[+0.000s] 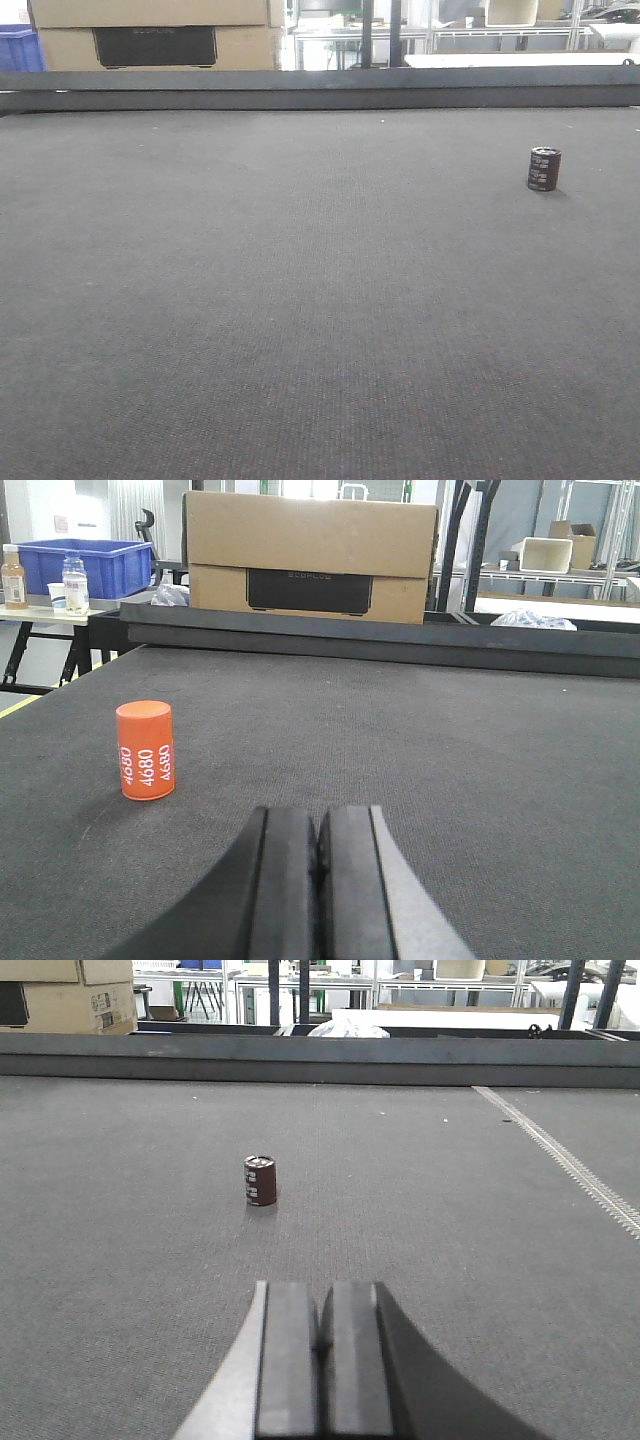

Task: Place cylindrical capacitor in blue bin on shelf
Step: 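Move the right gripper toward the dark brown capacitor on the table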

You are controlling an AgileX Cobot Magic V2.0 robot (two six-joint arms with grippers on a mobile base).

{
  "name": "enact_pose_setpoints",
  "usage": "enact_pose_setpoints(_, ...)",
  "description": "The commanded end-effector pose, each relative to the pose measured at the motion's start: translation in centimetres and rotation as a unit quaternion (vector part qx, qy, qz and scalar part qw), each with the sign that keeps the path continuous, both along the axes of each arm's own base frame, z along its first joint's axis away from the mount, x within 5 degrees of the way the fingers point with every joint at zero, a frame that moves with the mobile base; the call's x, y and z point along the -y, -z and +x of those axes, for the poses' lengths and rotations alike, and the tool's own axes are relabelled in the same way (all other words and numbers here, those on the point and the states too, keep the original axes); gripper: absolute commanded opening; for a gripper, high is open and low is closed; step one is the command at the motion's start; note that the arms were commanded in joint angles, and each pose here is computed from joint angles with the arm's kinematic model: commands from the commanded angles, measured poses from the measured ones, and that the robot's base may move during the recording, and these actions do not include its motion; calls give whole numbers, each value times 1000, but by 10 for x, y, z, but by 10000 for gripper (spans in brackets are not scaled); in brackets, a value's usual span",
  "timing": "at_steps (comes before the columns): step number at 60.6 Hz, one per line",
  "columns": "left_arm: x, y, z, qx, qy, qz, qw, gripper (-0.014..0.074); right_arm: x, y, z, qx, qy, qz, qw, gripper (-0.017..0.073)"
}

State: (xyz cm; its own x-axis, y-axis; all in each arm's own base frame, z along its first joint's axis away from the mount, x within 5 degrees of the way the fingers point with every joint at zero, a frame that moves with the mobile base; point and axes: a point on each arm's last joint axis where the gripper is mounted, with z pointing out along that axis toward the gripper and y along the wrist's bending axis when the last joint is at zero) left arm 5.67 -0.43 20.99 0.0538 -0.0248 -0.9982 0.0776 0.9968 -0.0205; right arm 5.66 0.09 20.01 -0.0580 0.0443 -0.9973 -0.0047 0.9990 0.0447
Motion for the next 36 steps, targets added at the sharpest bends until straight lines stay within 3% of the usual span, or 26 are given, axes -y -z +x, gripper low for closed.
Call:
enact_pose_setpoints(1,0,-2,-1,11,0,-7,1000,-111,0,-2,0,12,0,-3,1000,-159)
enact_pose_setpoints(36,0,-6,-1,29,1,-8,1000,-111,0,-2,0,12,0,-4,1000,-159)
